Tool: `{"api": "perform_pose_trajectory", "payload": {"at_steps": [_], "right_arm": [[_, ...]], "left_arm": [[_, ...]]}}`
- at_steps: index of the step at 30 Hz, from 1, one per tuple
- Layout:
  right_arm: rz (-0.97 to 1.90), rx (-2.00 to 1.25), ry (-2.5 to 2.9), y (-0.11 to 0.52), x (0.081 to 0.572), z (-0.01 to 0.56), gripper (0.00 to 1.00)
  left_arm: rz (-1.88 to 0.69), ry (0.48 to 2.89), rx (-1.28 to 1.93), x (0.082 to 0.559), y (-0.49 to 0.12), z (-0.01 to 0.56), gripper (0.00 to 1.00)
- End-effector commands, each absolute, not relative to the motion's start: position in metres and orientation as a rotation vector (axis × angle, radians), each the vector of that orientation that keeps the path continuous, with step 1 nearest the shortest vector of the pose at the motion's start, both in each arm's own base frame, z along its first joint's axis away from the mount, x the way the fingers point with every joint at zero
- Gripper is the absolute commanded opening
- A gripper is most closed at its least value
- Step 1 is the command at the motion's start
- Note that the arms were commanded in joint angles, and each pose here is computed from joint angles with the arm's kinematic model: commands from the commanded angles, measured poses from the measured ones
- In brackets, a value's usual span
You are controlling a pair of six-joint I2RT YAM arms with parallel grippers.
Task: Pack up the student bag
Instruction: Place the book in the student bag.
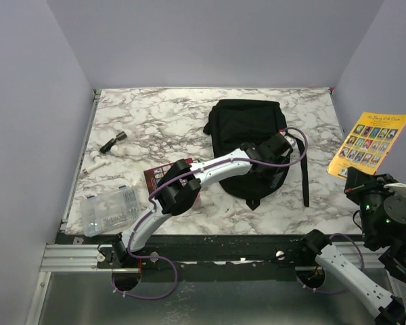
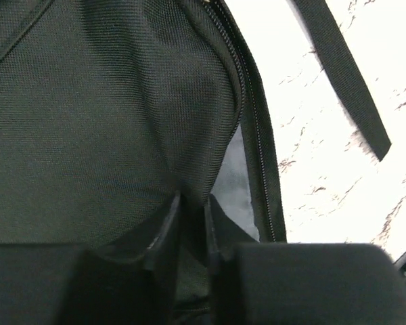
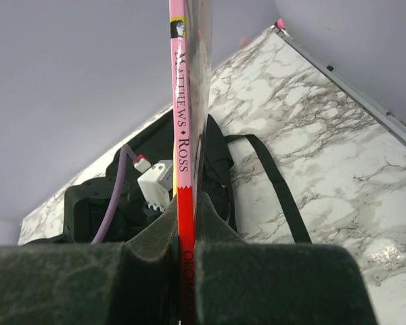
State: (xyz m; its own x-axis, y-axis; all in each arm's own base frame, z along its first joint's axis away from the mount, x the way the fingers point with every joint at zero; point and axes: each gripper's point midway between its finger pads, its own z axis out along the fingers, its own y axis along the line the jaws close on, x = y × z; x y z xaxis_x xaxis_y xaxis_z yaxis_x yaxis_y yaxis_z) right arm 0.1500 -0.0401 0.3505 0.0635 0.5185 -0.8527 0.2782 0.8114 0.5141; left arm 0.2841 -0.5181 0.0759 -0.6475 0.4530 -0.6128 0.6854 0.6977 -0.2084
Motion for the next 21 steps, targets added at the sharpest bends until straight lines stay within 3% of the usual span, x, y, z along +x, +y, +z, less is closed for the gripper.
{"api": "perform_pose_trajectory", "payload": {"at_steps": [1, 3, 9, 21], "right_arm": [[0.226, 0.649, 1.562, -0.034, 0.150, 0.343, 0.01], [0.235, 0.661, 1.576, -0.033, 0.150, 0.340, 0.01], [0.327, 0.620, 1.643, -0.009, 0.156, 0.333, 0.01], [0.646, 0.649, 1.978, 0.075, 0.161, 0.233, 0.01]], "left_arm": [[-0.590, 2.319, 0.894, 0.288, -0.520, 0.101, 0.10], [-0.600, 2.283, 0.888, 0.291, -0.519, 0.122, 0.00], [-0.702, 2.198, 0.862, 0.304, -0.509, 0.187, 0.00], [-1.077, 2.057, 0.937, 0.291, -0.502, 0.281, 0.00]]}}
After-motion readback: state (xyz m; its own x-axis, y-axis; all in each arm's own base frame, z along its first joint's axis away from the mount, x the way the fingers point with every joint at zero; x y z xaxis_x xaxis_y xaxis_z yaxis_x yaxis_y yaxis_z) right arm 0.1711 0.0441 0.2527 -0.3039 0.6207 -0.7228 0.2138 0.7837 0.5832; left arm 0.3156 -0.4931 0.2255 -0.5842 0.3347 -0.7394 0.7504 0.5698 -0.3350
